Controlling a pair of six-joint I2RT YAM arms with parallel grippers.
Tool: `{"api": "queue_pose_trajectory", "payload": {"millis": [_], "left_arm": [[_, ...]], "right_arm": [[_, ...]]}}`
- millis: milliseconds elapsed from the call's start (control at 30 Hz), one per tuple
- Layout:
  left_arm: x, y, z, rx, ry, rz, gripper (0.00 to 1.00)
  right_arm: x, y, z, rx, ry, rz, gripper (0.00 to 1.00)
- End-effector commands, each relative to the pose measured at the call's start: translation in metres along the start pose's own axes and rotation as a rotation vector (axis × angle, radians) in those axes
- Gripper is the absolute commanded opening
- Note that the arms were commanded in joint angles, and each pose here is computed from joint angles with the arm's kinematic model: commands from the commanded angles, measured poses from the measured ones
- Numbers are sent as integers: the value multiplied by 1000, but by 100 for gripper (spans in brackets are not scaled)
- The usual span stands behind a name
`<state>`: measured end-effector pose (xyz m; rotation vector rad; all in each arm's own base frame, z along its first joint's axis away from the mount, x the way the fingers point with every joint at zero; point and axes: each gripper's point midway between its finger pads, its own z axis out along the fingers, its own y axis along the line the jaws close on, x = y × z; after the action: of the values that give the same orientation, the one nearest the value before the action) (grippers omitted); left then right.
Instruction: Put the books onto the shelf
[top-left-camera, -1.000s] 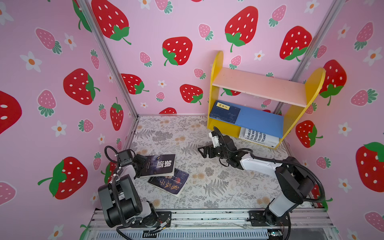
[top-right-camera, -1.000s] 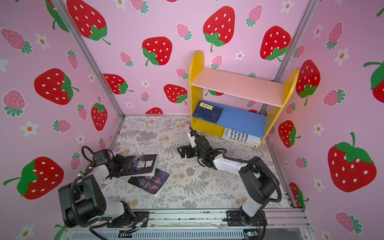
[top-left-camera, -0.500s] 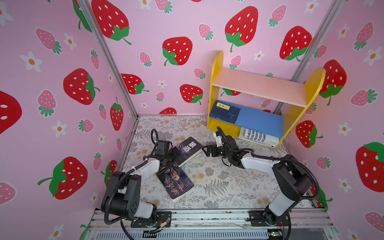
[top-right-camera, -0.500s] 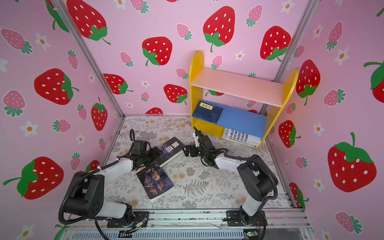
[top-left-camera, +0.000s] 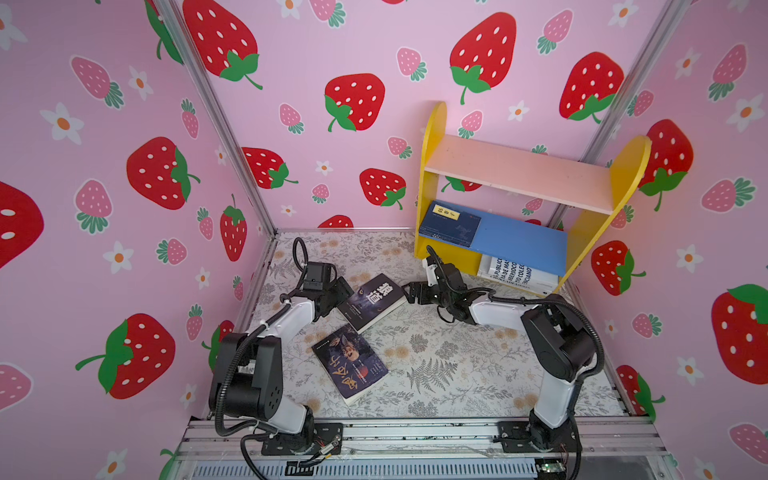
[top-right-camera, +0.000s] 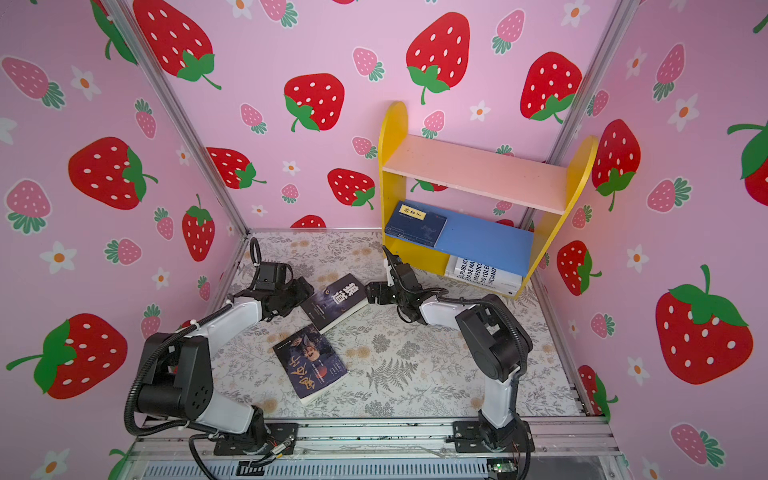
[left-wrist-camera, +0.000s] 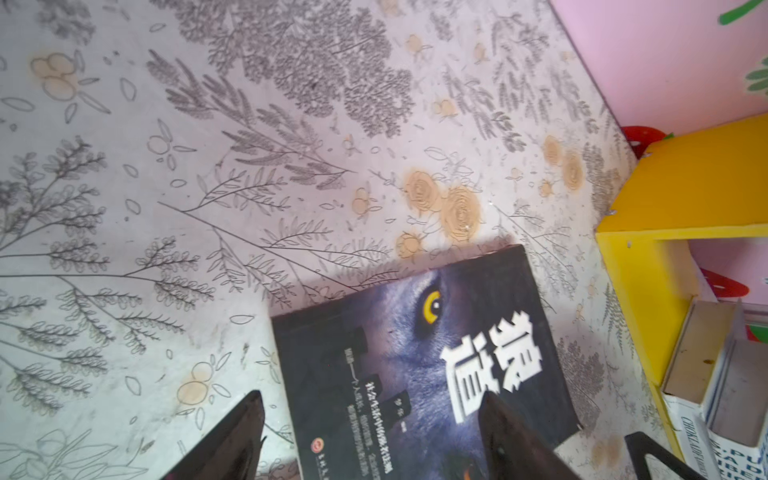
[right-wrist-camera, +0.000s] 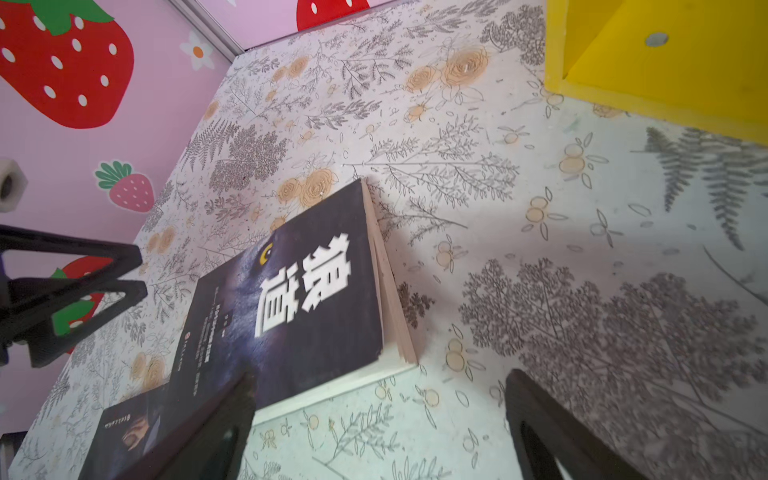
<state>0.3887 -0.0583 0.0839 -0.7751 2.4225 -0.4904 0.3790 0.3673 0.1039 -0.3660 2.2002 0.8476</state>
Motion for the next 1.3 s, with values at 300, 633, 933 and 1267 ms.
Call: {"api": "queue_pose_trajectory", "payload": {"millis": [300,633,933,1267], "left_arm": [[52,9,28,114,152,-106,77],[48,-14,43,326,143,-169,68],[12,-59,-2,590,24,-184,59],[1,-73,-43,635,-45,-141,42]], "right_arm": [[-8,21,56,-69,6,-52,78],[50,23,88,-103,157,-1,53],[66,22,95,-118,201,26,46],[56,29,86,-139,185,11,46]]}}
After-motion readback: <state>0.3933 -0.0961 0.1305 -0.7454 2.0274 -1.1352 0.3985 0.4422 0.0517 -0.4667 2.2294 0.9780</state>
